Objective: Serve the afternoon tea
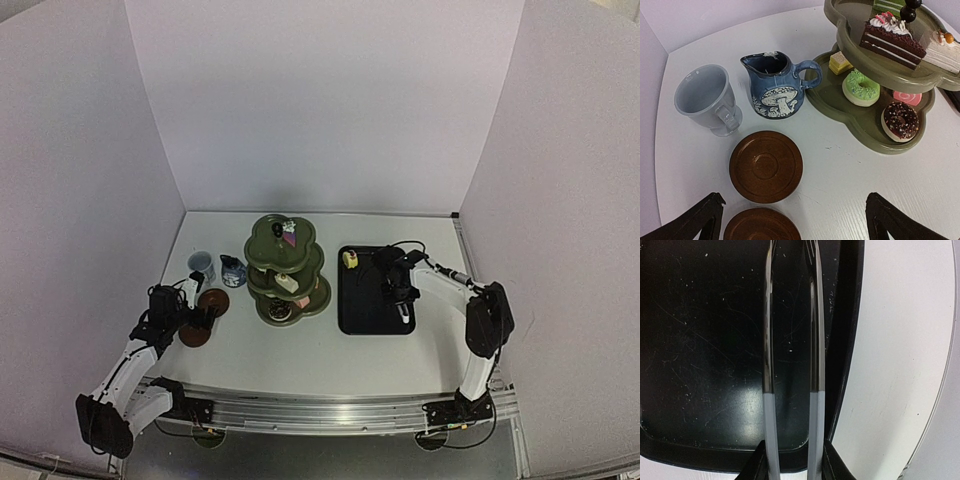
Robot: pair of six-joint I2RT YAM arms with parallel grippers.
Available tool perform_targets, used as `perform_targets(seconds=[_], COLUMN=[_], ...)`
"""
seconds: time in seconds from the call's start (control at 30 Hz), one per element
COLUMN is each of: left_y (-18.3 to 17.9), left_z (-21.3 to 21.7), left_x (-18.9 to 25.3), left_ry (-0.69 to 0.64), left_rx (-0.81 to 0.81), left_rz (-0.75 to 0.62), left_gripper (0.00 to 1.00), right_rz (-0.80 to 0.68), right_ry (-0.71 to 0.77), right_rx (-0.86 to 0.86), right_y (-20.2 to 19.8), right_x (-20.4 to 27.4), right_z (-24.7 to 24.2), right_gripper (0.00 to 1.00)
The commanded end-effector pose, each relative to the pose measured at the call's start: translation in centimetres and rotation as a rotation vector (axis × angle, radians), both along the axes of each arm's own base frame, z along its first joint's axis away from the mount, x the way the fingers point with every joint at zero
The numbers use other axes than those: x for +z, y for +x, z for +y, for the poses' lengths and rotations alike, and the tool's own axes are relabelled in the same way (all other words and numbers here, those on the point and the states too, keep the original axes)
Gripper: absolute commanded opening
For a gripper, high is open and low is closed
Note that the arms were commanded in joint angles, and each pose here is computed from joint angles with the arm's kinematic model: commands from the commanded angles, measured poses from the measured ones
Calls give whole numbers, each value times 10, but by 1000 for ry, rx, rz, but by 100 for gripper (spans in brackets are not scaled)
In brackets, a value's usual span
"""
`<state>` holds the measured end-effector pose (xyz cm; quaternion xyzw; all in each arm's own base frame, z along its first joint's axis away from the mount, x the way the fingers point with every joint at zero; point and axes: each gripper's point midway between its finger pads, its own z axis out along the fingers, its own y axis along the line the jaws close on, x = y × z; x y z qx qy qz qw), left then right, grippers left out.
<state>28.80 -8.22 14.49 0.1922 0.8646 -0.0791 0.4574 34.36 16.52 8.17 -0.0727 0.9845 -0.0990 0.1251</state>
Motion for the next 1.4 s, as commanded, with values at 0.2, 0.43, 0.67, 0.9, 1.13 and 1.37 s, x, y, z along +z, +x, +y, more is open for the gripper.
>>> perform_targets(seconds=[0.2,0.43,0.67,0.9,1.13,1.37], left_y=[8,8,8,8,8,8], left_z=[1,1,1,0,0,0], left_x=[17,17,18,19,20,20], left_ry=[4,6,5,3,1,1], left_rx=[0,-2,-1,-2,-1,-2], left_rz=[-50,-52,-57,-59,-63,-63], left_gripper=[100,100,100,100,99,100], right_rz=[-91,-101,-115,-121,-137,-166], right_ry=[55,55,49,68,83,110], right_rx=[-38,-62,-87,-86,-82,-57], right_y=[33,44,50,53,52,42], right_x=[15,11,10,12,22,44], right_z=[9,13,13,18,18,14], right_gripper=[30,30,27,7,0,0])
